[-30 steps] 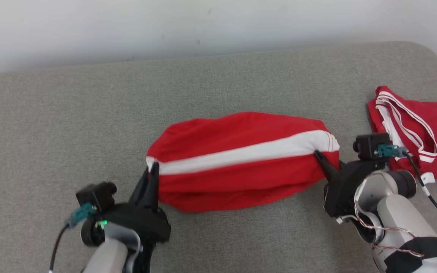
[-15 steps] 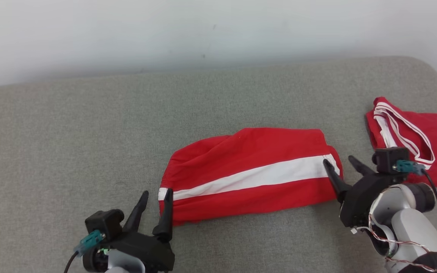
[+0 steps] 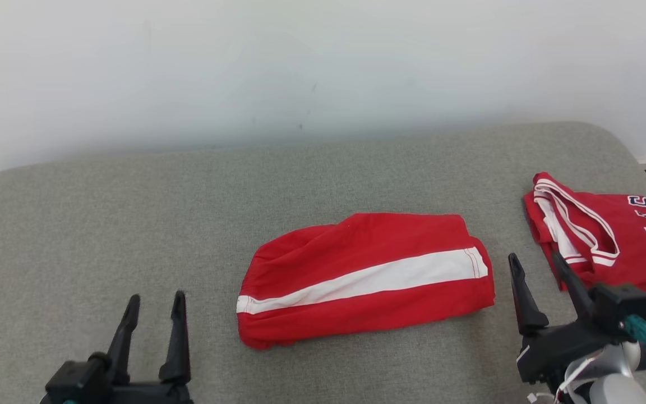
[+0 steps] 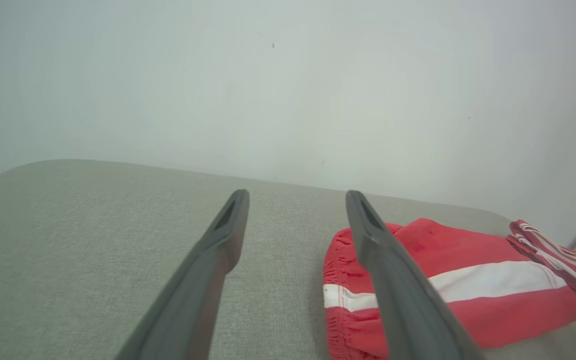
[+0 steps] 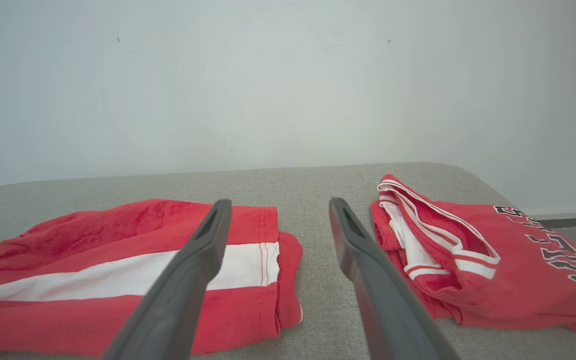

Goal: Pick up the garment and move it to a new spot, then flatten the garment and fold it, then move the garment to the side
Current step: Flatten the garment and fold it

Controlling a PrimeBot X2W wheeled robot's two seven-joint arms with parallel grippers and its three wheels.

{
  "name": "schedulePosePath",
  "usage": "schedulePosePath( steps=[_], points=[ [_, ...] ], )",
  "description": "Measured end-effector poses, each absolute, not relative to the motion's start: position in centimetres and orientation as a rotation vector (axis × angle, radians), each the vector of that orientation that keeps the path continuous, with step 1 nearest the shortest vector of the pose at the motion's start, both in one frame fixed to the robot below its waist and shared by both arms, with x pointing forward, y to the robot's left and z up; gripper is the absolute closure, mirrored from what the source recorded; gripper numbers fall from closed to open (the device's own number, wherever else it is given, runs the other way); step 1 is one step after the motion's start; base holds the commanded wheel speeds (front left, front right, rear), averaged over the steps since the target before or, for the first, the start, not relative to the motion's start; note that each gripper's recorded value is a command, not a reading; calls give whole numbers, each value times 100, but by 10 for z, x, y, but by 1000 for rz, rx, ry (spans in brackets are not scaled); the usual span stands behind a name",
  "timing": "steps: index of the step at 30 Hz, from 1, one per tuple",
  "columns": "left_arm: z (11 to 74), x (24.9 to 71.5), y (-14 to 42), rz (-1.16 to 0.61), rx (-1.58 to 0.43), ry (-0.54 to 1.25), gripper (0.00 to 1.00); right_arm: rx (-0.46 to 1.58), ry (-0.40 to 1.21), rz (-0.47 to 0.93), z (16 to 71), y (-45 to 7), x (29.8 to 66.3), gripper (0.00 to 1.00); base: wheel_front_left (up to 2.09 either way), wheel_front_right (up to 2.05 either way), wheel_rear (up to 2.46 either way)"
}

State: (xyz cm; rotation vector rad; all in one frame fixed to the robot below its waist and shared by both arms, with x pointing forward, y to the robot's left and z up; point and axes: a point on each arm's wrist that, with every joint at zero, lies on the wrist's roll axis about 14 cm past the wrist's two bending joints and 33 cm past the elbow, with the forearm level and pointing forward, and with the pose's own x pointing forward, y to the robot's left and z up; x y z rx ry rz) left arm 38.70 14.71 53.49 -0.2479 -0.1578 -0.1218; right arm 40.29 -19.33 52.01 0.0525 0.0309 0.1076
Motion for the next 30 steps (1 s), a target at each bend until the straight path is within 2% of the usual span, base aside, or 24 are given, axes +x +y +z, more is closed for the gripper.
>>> schedulePosePath(
  steps=[7, 14, 19, 30],
  points=[
    [533, 367, 176, -47, -177, -165, 0, 76, -6, 93, 515, -199, 380, 0, 0, 0, 0],
    [520, 354, 192, -11, -143, -132, 0, 84, -17, 94, 515, -202, 376, 0, 0, 0, 0],
    [488, 354, 175, -62, -147, -28, 0, 96, 25, 119, 512, -194, 383, 0, 0, 0, 0],
    [453, 403, 121, -215, -127, 162, 0, 87, 250, 203, 492, -175, 417, 0, 0, 0, 0]
  ],
)
